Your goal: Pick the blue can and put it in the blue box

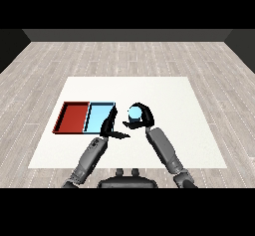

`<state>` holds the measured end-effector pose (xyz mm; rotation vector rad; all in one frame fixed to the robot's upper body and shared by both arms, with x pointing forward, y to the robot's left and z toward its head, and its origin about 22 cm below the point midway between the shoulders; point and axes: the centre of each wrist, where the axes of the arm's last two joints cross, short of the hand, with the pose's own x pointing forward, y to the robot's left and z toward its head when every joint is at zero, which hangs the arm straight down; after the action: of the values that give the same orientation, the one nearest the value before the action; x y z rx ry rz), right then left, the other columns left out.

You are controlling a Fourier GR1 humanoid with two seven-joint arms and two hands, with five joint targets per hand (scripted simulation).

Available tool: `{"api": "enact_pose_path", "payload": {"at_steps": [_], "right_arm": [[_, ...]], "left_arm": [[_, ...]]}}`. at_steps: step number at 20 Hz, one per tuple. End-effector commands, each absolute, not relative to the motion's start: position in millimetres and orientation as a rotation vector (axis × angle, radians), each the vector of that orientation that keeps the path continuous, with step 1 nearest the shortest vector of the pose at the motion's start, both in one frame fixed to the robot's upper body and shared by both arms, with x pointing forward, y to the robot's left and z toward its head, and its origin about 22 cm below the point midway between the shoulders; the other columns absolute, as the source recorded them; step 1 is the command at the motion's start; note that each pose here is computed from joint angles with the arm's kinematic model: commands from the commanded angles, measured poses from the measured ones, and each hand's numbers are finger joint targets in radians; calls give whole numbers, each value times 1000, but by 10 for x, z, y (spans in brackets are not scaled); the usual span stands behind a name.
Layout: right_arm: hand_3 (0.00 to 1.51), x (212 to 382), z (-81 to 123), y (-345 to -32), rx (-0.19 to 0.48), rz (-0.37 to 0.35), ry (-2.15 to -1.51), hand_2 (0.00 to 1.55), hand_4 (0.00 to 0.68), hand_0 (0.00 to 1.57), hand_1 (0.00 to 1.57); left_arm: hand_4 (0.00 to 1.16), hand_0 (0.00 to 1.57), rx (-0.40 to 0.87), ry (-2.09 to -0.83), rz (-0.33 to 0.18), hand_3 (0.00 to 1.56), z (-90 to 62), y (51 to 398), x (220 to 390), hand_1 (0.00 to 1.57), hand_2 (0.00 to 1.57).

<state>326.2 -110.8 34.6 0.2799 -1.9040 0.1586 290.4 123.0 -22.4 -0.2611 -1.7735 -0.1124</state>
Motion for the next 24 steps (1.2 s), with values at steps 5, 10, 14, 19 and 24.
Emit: {"api": "enact_pose_path", "payload": {"at_steps": [5, 10, 14, 19, 24], "right_arm": [[1403, 3409, 567, -1015, 338, 181, -1914, 1439, 679, 1404, 1404], [1411, 3315, 498, -897, 348, 197, -1925, 1450, 677, 1397, 1397], [1397, 3288, 554, -734, 326, 227, -1939, 1434, 657, 1398, 1398], [1390, 3222, 424, -675, 337, 242, -1933, 1430, 653, 1416, 1416], [1399, 3105, 588, -658, 365, 241, -1919, 1442, 617, 1420, 1420]], "left_arm": [[0, 0, -268, -1732, -146, 0, -330, 957, 2922, 0, 0], [0, 0, -277, -1718, -139, 0, -345, 935, 2850, 0, 0], [0, 0, -292, -1725, -129, 0, -407, 946, 2935, 0, 0], [0, 0, -270, -1726, -158, 0, -478, 880, 2925, 0, 0], [0, 0, -306, -1732, -165, 0, -283, 938, 2887, 0, 0]]}}
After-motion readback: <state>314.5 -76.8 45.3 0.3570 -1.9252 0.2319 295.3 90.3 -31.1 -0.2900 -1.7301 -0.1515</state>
